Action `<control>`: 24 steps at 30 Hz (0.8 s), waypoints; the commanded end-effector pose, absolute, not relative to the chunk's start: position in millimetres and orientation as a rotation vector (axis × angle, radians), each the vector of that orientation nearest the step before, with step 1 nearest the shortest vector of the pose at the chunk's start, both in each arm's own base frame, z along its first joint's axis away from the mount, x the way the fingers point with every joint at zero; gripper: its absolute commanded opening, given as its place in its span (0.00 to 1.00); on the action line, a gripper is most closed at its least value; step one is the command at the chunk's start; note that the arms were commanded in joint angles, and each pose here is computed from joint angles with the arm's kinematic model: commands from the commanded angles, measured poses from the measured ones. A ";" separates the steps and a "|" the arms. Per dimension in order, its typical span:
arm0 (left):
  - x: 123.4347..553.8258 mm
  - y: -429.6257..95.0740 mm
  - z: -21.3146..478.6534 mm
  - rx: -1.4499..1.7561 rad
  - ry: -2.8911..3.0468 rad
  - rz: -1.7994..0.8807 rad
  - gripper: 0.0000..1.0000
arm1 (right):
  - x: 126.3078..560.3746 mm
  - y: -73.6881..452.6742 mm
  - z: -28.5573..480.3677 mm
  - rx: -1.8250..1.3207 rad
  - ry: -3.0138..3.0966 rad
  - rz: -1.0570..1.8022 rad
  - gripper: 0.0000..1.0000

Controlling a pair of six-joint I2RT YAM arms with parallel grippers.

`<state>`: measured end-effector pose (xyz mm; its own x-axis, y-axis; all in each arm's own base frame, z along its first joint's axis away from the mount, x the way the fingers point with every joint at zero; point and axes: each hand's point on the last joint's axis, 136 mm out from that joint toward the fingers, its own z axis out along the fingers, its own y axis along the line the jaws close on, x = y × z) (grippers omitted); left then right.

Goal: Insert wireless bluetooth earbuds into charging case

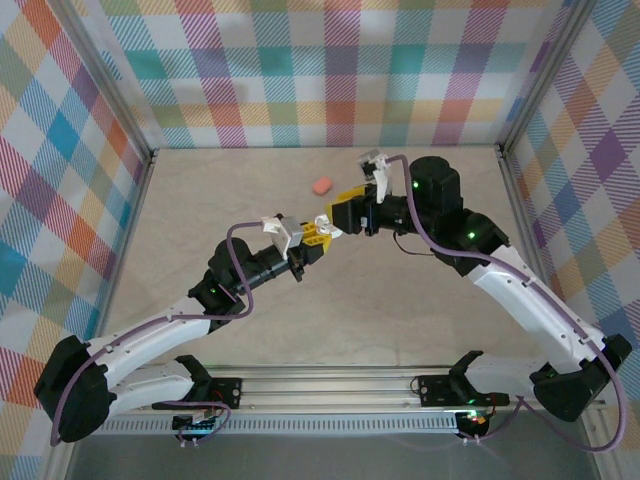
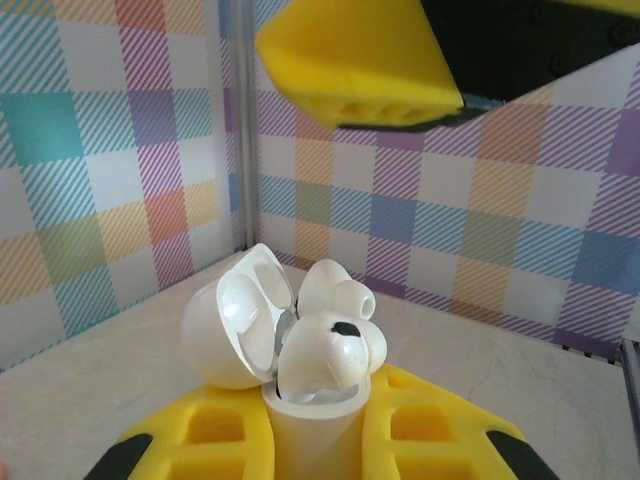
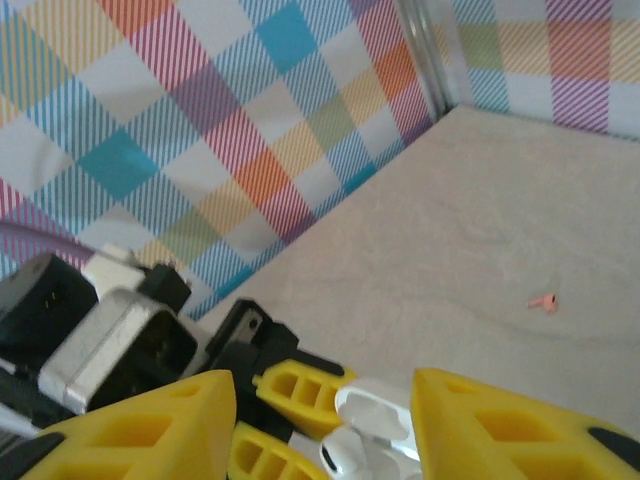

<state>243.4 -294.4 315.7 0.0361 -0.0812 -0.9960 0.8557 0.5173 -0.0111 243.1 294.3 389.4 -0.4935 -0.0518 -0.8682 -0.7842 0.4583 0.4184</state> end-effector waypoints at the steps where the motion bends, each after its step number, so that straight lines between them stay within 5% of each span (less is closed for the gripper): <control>1: 238.2 -290.9 332.2 0.737 1.309 -0.863 0.00 | 225.7 292.0 395.5 -0.801 1.857 1.144 0.45; 24: 240.9 -293.1 334.0 0.727 1.316 -0.904 0.00 | 235.2 291.1 341.5 -1.127 1.966 0.694 0.38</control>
